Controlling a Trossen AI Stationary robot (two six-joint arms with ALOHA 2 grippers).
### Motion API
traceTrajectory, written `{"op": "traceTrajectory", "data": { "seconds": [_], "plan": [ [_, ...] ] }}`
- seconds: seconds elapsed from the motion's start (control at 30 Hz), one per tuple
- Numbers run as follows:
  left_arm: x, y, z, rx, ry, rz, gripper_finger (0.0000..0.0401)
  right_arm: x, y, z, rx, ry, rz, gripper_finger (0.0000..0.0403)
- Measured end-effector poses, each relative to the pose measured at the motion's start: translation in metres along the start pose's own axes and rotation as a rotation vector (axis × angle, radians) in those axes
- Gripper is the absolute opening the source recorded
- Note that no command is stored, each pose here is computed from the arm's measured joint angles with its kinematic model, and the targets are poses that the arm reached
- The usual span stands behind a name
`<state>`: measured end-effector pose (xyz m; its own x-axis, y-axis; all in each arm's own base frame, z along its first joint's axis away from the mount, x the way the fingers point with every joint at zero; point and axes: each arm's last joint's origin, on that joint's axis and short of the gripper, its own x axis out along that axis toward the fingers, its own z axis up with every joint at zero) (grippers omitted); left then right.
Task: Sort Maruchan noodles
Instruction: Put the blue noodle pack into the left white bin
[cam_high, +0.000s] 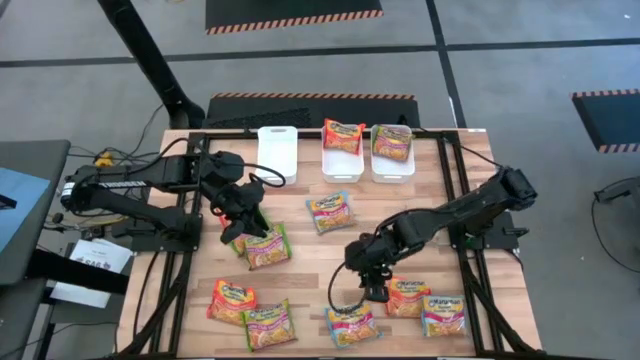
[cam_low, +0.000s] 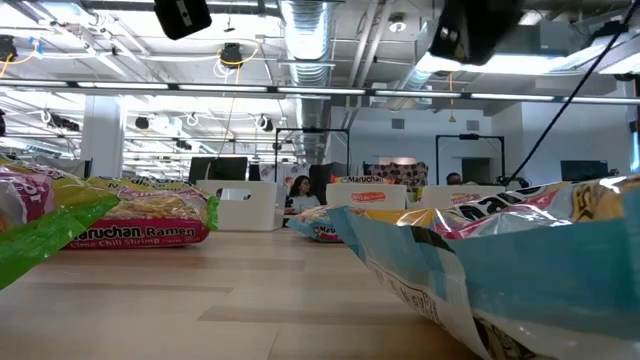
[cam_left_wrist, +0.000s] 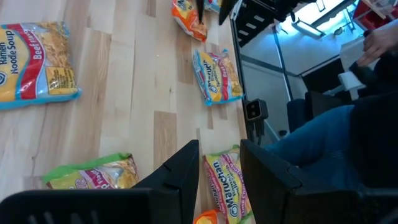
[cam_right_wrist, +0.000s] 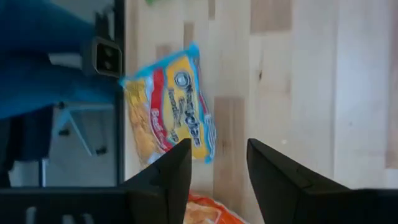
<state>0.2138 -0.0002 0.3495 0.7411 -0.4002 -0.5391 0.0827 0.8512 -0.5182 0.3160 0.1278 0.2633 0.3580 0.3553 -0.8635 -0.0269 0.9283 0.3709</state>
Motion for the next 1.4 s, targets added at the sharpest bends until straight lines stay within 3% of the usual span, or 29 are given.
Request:
{"op": "traceTrajectory", "data": {
  "seconds": [0.47,1.0,1.4],
  "plan": [
    [0.0,0.0,0.0,-0.002,0.003,0.001,0.0103,0.073,0.0,0.005,-0.001,0.105,0.077,0.0184],
    [0.0,0.0,-0.001,-0.003,0.007,0.005,0.0103,0.082,0.002,0.012,-0.009,0.062,0.133,0.0182],
    [0.0,0.002,-0.004,0.006,0.03,0.042,0.0103,0.121,-0.003,0.009,0.049,0.124,0.144,0.0182]
  ]
}}
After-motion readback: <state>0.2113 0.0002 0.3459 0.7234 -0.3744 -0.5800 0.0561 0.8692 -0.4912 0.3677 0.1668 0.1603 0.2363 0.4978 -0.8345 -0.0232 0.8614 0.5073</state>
